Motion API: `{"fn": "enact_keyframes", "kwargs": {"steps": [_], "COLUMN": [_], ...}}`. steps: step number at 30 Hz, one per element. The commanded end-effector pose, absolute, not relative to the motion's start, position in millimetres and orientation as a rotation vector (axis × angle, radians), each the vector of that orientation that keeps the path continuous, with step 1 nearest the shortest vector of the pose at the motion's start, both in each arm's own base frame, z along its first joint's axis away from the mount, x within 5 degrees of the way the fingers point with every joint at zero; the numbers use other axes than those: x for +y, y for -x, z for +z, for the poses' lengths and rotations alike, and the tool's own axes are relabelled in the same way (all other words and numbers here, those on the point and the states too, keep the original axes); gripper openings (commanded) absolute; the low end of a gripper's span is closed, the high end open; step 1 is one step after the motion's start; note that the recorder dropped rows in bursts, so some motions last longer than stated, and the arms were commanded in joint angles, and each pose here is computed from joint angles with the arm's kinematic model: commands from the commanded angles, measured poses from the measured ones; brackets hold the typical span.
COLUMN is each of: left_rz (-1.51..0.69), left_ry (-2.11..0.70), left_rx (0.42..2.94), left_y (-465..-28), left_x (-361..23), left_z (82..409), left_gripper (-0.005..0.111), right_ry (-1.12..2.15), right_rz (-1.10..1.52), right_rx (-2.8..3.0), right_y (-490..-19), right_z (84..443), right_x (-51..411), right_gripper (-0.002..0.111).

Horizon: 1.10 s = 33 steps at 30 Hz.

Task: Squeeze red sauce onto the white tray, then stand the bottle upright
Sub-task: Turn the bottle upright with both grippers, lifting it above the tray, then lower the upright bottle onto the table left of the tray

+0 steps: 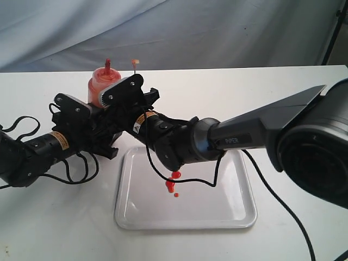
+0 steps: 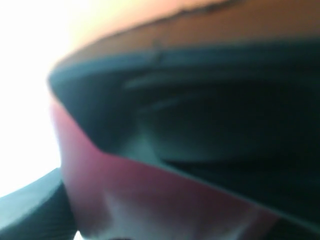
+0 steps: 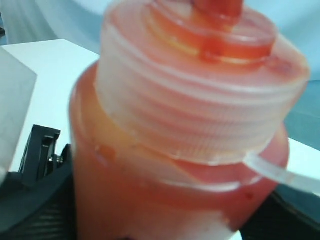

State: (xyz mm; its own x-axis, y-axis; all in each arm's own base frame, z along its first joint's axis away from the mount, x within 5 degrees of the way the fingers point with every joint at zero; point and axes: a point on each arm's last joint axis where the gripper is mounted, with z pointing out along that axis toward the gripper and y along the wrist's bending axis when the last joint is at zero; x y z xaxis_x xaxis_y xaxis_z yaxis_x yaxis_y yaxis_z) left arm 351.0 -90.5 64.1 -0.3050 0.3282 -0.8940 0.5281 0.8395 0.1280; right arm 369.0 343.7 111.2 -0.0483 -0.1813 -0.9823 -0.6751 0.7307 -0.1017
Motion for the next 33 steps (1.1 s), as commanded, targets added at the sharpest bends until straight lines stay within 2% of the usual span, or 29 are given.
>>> {"fn": "enact_keyframes", "kwargs": {"steps": [1,3,5,8,12,17,25,28,33], "left_rz": [-0.255,-0.267,-0.265,-0.265,-0.265,-0.264,-0.215,-0.201,-0.217], "left_ry": [-0.823,-0.843,-0.846,-0.846,-0.846,-0.847,-0.704,-0.665,-0.642], "left_rx": [1.827,1.819,1.82,1.82,1.82,1.823,1.879,1.893,1.914], "left_y": [-349,-350,-350,-350,-350,-350,-355,-356,-356], "left_x": [-108,-110,-110,-110,-110,-109,-101,-99,-99], "left_z": [59,55,55,55,55,54,54,54,53], "left_gripper": [0.0,0.0,0.0,0.0,0.007,0.024,0.073,0.08,0.08], "right_ry": [0.766,0.771,0.775,0.774,0.774,0.8,0.832,0.84,0.839], "right_rz": [0.394,0.389,0.366,0.356,0.356,0.353,0.334,0.329,0.33], "right_rx": [1.609,1.604,1.6,1.6,1.6,1.584,1.548,1.537,1.535], "right_y": [-373,-374,-375,-375,-375,-374,-374,-374,-374], "right_z": [107,108,107,107,107,108,110,112,112], "right_x": [342,342,341,340,340,341,342,342,342], "right_gripper": [0.052,0.065,0.071,0.073,0.073,0.069,0.068,0.068,0.068]}}
